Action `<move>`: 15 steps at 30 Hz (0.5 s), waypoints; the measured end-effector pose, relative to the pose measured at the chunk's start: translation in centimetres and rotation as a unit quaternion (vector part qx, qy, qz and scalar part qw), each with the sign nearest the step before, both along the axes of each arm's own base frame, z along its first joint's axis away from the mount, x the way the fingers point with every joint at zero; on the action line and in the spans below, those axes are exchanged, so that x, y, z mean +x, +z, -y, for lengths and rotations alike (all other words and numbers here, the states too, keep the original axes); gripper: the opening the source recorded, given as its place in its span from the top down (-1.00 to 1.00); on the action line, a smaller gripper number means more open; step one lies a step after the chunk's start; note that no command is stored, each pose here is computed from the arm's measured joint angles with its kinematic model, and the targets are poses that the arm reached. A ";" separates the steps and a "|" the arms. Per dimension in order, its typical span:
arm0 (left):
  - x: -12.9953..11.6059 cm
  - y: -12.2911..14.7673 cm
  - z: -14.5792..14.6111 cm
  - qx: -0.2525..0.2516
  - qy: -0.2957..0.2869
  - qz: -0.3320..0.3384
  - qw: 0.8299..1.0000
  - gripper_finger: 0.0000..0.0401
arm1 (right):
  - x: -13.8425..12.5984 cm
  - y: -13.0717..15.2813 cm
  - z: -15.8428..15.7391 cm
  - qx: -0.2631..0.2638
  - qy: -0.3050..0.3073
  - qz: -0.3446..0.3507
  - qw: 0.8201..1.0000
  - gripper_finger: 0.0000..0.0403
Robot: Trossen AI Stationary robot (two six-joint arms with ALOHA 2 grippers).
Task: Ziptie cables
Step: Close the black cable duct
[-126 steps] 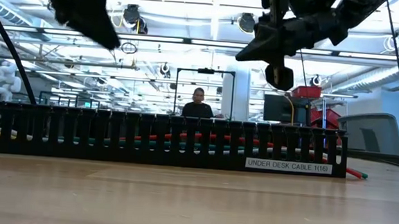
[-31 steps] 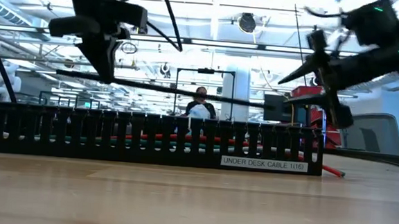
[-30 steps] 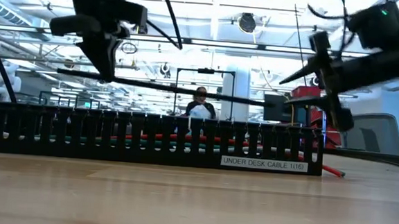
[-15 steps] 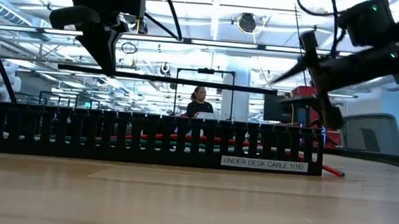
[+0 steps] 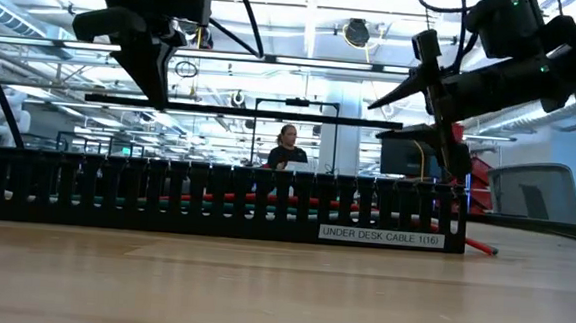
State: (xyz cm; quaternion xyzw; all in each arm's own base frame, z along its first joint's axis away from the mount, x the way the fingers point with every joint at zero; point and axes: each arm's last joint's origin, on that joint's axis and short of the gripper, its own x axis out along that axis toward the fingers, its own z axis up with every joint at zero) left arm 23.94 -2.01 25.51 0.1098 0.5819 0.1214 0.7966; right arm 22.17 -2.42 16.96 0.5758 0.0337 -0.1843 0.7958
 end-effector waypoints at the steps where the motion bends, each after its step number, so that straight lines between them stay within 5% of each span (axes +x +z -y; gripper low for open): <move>1: 0.0 0.0 0.0 0.000 -0.002 0.002 1.000 1.00 | 0.0 0.0 0.0 0.001 0.000 0.000 1.000 0.15; 5: 0.5 0.2 0.1 0.004 -0.021 0.020 1.000 1.00 | 0.0 0.0 0.0 -0.001 0.000 0.000 1.000 0.42; 9: 0.5 0.2 0.1 0.003 -0.025 0.020 0.999 1.00 | 0.1 0.2 -0.1 -0.011 0.006 0.010 1.000 0.89; 15: 0.5 0.4 0.1 -0.002 -0.013 0.022 1.000 0.92 | 0.1 0.5 -0.4 -0.017 0.036 0.020 0.999 0.99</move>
